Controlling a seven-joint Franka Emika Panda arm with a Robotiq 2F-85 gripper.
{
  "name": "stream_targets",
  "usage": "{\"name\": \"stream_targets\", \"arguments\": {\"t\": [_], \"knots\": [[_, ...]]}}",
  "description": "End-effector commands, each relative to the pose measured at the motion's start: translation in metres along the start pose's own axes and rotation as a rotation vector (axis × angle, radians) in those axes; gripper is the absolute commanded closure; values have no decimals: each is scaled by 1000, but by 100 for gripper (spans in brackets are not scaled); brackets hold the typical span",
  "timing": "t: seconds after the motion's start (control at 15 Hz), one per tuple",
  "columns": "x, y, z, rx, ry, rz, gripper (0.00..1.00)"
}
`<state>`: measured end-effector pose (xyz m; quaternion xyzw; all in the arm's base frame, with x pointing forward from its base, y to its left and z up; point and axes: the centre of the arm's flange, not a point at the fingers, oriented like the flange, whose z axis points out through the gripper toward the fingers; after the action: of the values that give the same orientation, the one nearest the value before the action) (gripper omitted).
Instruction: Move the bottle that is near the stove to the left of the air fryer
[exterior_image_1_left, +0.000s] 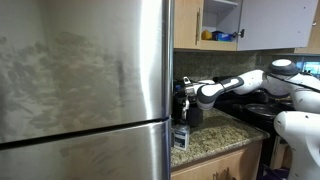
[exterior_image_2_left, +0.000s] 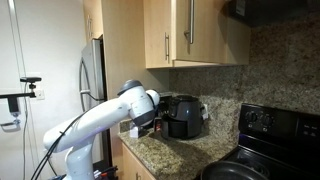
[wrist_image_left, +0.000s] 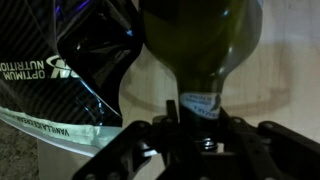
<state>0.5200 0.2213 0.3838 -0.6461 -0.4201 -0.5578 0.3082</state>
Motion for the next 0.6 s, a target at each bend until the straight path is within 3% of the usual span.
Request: {"name": "stream_targets", "arguments": {"t": [0.0,0.53], "knots": [[0,7,4,-24,42,-58,89],[-14,15,-3,-28,11,-79,89]]}}
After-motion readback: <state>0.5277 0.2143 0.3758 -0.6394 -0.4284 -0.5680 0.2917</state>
